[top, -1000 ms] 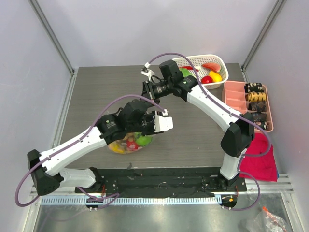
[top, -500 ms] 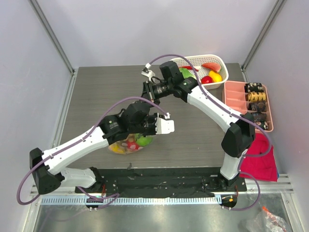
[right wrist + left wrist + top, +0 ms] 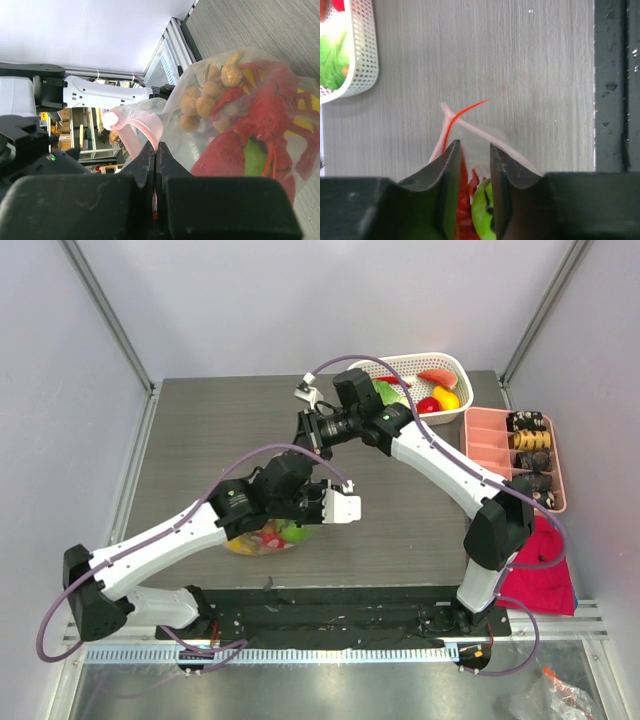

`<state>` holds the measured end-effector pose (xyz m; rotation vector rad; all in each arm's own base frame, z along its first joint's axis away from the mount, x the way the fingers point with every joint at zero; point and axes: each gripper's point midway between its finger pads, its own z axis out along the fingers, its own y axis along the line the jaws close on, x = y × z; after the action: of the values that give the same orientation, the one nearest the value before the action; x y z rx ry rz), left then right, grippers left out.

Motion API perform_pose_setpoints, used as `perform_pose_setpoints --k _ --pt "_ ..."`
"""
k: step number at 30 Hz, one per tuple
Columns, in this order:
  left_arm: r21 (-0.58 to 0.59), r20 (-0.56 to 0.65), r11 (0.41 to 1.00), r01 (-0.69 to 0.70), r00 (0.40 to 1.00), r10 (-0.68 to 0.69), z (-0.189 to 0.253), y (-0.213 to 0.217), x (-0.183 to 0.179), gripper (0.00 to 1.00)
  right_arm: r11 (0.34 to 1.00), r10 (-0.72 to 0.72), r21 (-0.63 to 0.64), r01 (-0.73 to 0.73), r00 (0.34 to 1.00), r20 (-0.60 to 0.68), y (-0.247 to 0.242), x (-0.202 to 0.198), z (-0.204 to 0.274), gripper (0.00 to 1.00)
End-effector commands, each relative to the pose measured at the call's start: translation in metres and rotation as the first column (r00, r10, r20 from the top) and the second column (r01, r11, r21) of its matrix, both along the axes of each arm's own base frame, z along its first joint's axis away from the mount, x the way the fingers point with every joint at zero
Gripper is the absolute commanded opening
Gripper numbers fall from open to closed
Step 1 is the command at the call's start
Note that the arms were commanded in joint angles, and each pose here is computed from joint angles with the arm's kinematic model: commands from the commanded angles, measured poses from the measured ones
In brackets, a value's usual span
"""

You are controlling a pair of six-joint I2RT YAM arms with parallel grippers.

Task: Place the food in the zip-top bag and seal the zipper
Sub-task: Adjust the zipper food storage bag at the center of the board.

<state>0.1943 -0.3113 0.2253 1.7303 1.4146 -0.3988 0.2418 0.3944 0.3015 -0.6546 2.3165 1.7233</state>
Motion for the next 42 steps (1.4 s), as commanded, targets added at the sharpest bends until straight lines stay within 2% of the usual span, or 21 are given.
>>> perform_pose_setpoints --k 1,3,4,8,11,12,15,16,17,18,20,26,30,34,37,40,41,42 --pt "-0.126 0.051 0.992 0.018 0.999 -0.012 0.051 0.011 -0.015 0.38 0.995 0.027 0.094 -0.035 0.996 0.089 -0.006 -0.013 0.041 0.01" --pt "-0.183 0.057 0.983 0.007 0.998 0.004 0.073 0.015 -0.019 0.50 0.995 0.027 0.095 -0.037 0.994 0.109 -0.008 -0.012 0.040 0.01" --pt "-0.207 0.054 0.978 0.012 0.999 -0.001 0.083 0.017 -0.023 0.52 0.995 0.023 0.096 -0.036 0.991 0.131 -0.011 -0.009 0.039 0.01" --pt "-0.345 0.056 0.938 -0.027 0.997 0.050 0.143 0.035 -0.034 0.57 0.995 0.019 0.090 -0.034 0.987 0.157 -0.016 -0.003 0.033 0.01" --pt "-0.378 0.019 0.919 -0.110 0.992 0.127 0.157 0.055 -0.030 0.61 0.995 0.032 0.089 -0.049 0.982 0.184 -0.015 -0.002 0.030 0.01" --pt "-0.396 -0.019 0.899 -0.189 0.980 0.198 0.162 0.069 -0.018 0.62 0.995 0.036 0.088 -0.054 0.982 0.186 -0.015 -0.001 0.029 0.01" --pt "-0.377 -0.125 0.888 -0.263 0.964 0.233 0.151 0.097 -0.017 0.63 0.994 0.047 0.085 -0.065 0.979 0.201 -0.014 0.000 0.028 0.01" --pt "-0.364 -0.154 0.870 -0.334 0.942 0.297 0.146 0.117 -0.006 0.63 0.994 0.049 0.086 -0.068 0.977 0.208 -0.014 0.000 0.028 0.01" --pt "-0.363 -0.188 0.881 -0.303 0.950 0.249 0.143 0.119 -0.015 0.64 0.994 0.054 0.086 -0.074 0.976 0.212 -0.014 -0.001 0.028 0.01" --pt "-0.327 -0.231 0.886 -0.328 0.937 0.262 0.132 0.127 -0.021 0.64 0.993 0.059 0.087 -0.081 0.971 0.231 -0.014 -0.001 0.027 0.01" --pt "-0.304 -0.261 0.877 -0.373 0.917 0.301 0.122 0.141 -0.016 0.64 0.993 0.064 0.085 -0.087 0.967 0.245 -0.015 0.000 0.028 0.01" --pt "-0.256 -0.347 0.892 -0.373 0.897 0.276 0.096 0.149 -0.009 0.65 0.992 0.069 0.081 -0.095 0.959 0.275 -0.013 0.005 0.029 0.01" --pt "-0.237 -0.349 0.901 -0.364 0.897 0.270 0.078 0.152 0.003 0.65 0.992 0.078 0.075 -0.104 0.952 0.295 -0.013 0.005 0.027 0.01" --pt "-0.332 -0.277 0.902 -0.276 0.943 0.187 0.081 0.139 0.012 0.66 0.991 0.086 0.071 -0.112 0.951 0.297 -0.013 0.005 0.025 0.01" --pt "-0.331 -0.275 0.900 -0.283 0.941 0.195 0.065 0.138 0.023 0.61 0.990 0.094 0.072 -0.121 0.948 0.304 -0.013 0.004 0.026 0.01" --pt "-0.348 -0.239 0.905 -0.246 0.956 0.168 0.065 0.134 0.028 0.50 0.989 0.104 0.068 -0.131 0.944 0.313 -0.014 0.003 0.025 0.01" --pt "-0.374 -0.209 0.897 -0.234 0.964 0.165 0.072 0.132 0.032 0.40 0.989 0.107 0.067 -0.135 0.941 0.321 -0.015 0.002 0.025 0.01" --pt "-0.383 -0.221 0.891 -0.244 0.961 0.168 0.072 0.132 0.031 0.34 0.988 0.109 0.065 -0.137 0.940 0.323 -0.015 0.002 0.025 0.01"
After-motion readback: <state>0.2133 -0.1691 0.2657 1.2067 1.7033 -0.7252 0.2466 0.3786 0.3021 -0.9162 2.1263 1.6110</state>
